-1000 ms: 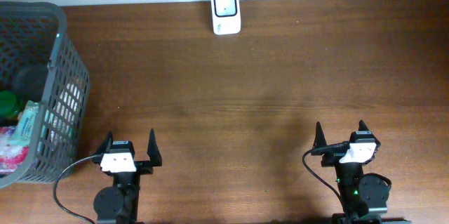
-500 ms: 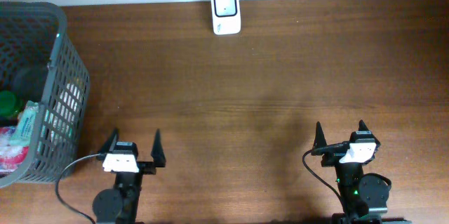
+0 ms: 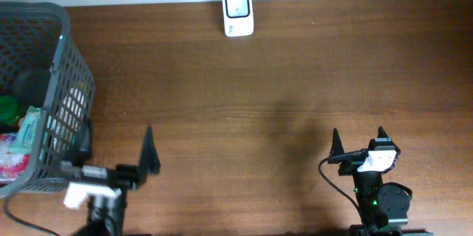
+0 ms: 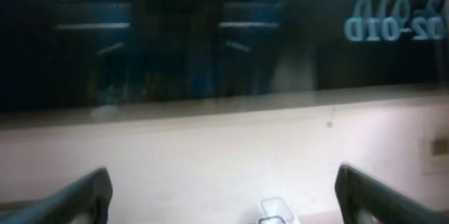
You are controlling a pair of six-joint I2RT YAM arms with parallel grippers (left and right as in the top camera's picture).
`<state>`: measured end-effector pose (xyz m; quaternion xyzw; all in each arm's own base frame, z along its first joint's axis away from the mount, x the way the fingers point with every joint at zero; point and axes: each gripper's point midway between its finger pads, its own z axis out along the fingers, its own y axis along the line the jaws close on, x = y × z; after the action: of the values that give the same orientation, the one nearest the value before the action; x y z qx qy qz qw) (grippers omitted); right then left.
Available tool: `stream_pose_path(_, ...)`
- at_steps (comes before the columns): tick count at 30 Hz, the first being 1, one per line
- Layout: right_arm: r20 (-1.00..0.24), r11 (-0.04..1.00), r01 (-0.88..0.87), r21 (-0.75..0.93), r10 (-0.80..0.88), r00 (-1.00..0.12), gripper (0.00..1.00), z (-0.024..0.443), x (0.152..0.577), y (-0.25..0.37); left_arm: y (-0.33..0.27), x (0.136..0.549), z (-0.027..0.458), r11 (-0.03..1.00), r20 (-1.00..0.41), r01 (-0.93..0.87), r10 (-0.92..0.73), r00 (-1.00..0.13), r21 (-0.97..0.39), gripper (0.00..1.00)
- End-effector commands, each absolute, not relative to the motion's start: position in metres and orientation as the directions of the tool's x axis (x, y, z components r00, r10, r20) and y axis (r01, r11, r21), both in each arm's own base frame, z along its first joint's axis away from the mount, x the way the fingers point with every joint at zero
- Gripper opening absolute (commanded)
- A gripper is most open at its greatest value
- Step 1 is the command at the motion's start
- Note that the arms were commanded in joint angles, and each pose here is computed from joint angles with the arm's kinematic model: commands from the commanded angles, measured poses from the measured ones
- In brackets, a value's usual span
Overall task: Scan the item barcode
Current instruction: 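Reach the left gripper into the basket and grasp the green tissue pack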
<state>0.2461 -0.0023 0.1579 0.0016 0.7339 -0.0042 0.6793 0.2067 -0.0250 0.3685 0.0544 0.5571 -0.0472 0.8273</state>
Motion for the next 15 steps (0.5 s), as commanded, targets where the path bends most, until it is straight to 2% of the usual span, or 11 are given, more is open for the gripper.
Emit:
stream_pose_path(1, -0.997, 1.000, 0.011, -0.011, -0.010, -0.081, 0.99, 0.155, 0.246, -0.003, -0.024, 0.231, 0.393, 0.986, -0.976, 0.118, 0.089, 0.197, 0.114, 0.99)
stream_pose_path(2, -0.997, 1.000, 0.011, -0.011, -0.010, -0.081, 0.99, 0.155, 0.246, -0.003, -0.045, 0.238, 0.393, 0.963, -0.985, 0.240, 0.088, 0.149, 0.122, 0.99)
stream_pose_path(3, -0.997, 1.000, 0.011, -0.011, -0.010, -0.081, 0.99, 0.155, 0.246, -0.003, -0.053, 0.246, 0.393, 0.949, -0.988, 0.290, 0.087, 0.128, 0.121, 0.99)
stream_pose_path(5, -0.997, 1.000, 0.011, -0.011, -0.010, -0.081, 0.99, 0.155, 0.246, -0.003, -0.051, 0.260, 0.394, 0.954, -0.989, 0.278, 0.086, 0.121, 0.117, 0.99)
stream_pose_path(7, -0.997, 1.000, 0.011, -0.011, -0.010, -0.081, 0.99, 0.155, 0.246, -0.003, -0.043, 0.277, 0.404, 0.970, -0.997, 0.244, -0.014, 0.080, 0.006, 0.99)
stream_pose_path(8, -0.997, 1.000, 0.011, -0.011, -0.010, -0.081, 0.99, 0.155, 0.246, -0.003, -0.042, 0.288, 0.417, 0.972, -0.998, 0.236, -0.016, 0.058, -0.002, 0.99)
stream_pose_path(9, -0.997, 1.000, 0.011, -0.011, -0.010, -0.081, 0.99, 0.155, 0.246, -0.003, -0.036, 0.298, 0.423, 0.980, -1.000, 0.200, -0.016, -0.001, -0.015, 0.99)
stream_pose_path(10, -0.997, 1.000, 0.011, -0.011, -0.010, -0.081, 0.99, 0.155, 0.246, -0.003, -0.022, 0.320, 0.421, 0.993, -0.980, 0.114, -0.013, -0.199, -0.036, 0.99)
stream_pose_path(11, -0.997, 1.000, 0.011, -0.011, -0.010, -0.081, 0.99, 0.155, 0.246, -0.003, -0.022, 0.328, 0.416, 0.993, -0.957, 0.111, -0.008, -0.290, -0.042, 0.99)
stream_pose_path(14, -0.997, 1.000, 0.011, -0.011, -0.010, -0.080, 0.99, 0.155, 0.246, -0.003, -0.026, 0.363, 0.391, 0.990, -0.864, 0.122, 0.001, -0.504, -0.070, 0.99)
stream_pose_path(15, -0.997, 1.000, 0.011, -0.011, -0.010, -0.081, 0.99, 0.155, 0.246, -0.003, -0.026, 0.371, 0.385, 0.990, -0.849, 0.113, -0.010, -0.528, -0.083, 0.99)
